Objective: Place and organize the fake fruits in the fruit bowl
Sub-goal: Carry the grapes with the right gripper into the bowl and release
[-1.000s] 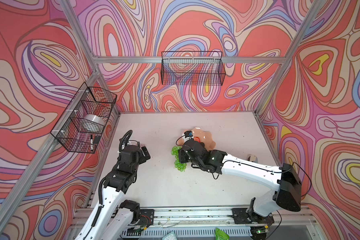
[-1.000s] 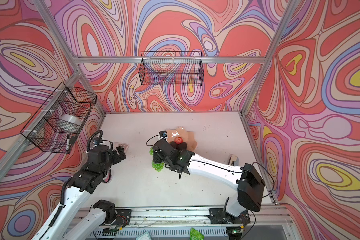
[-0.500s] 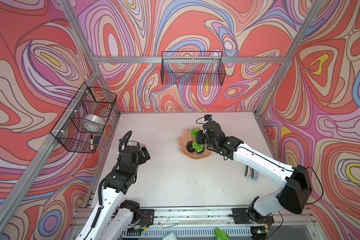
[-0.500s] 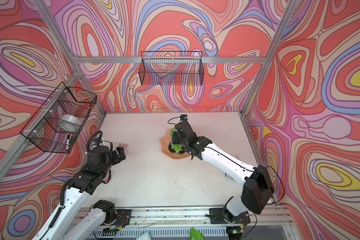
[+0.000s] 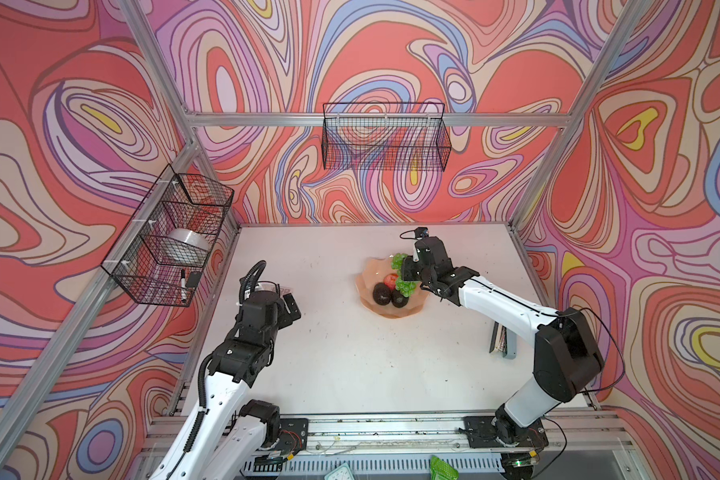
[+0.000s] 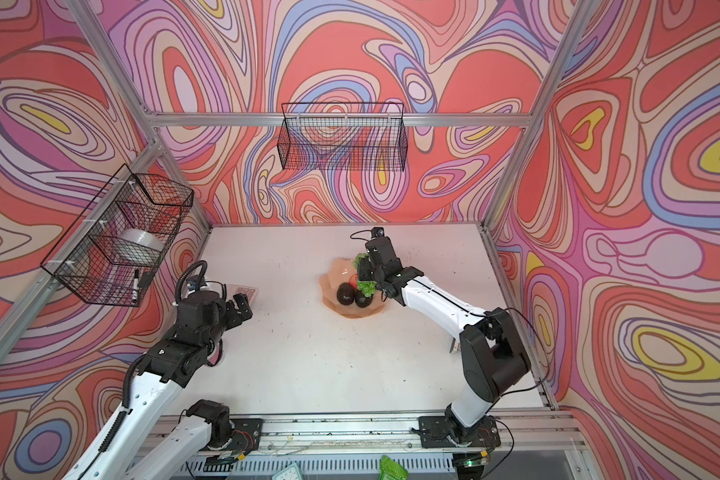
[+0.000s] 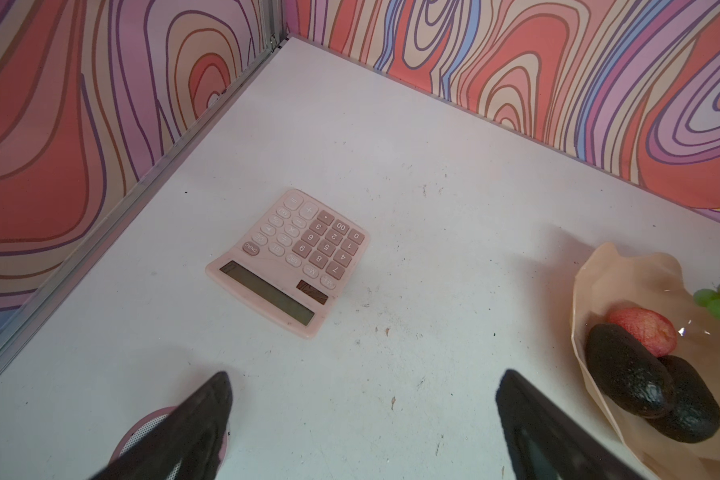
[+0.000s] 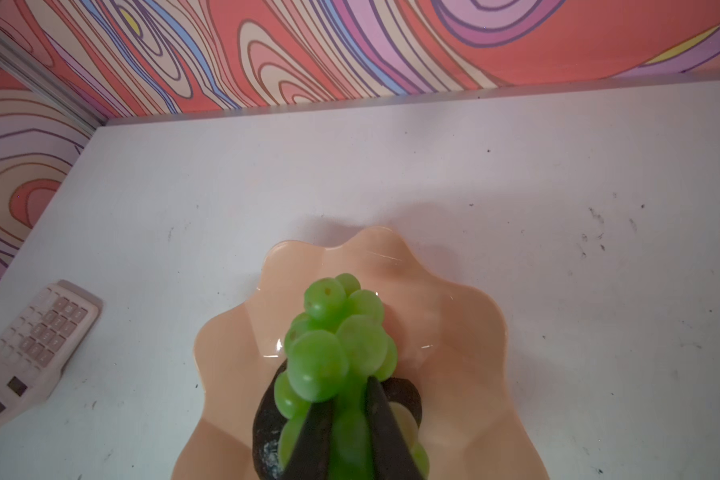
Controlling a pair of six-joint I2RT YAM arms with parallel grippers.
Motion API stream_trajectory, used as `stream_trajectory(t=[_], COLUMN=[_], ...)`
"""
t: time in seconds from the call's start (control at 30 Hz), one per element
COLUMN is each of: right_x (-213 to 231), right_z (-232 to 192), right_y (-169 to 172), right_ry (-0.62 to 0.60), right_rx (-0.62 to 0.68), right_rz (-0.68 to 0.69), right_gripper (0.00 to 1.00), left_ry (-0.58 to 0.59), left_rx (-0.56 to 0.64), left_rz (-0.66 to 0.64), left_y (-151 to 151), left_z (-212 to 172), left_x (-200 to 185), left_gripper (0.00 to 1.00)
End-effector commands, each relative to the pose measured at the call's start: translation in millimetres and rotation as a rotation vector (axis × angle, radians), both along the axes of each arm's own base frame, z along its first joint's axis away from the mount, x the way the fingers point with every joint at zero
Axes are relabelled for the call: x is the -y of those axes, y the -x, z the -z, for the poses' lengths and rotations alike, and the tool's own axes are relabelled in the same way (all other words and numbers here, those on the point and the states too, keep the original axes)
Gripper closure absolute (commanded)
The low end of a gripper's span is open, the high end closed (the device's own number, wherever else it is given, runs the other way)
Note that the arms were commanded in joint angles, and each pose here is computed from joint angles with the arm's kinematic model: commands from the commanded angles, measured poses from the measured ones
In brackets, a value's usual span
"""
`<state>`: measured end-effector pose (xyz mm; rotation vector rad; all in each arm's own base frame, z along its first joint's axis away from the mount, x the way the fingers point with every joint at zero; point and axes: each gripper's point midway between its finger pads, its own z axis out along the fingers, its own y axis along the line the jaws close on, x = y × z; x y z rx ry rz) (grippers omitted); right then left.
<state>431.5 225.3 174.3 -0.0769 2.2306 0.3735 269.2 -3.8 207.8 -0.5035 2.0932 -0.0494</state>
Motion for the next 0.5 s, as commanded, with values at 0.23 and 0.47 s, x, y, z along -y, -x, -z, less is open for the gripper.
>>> stream_trajectory(t=[0.23,0.47], right_x=[9.4,10.5], right_z=[30.9,31.7], right_y=[-10.1,-10.1], right_ry=[-0.005,-0.024], right_rx=[-0.028,-0.047], right_rz=[0.006,-0.004], right_gripper=[0.84,0.57], left_ry=[-0.017,-0.017], left_rx=[-0.022,-0.025], left_rz=[-0.026,-0.026], left_y=[0.0,-0.6], left_z=[5.5,6.9], left_x=[-5.6,-5.5], left_gripper=[0.00,0.00])
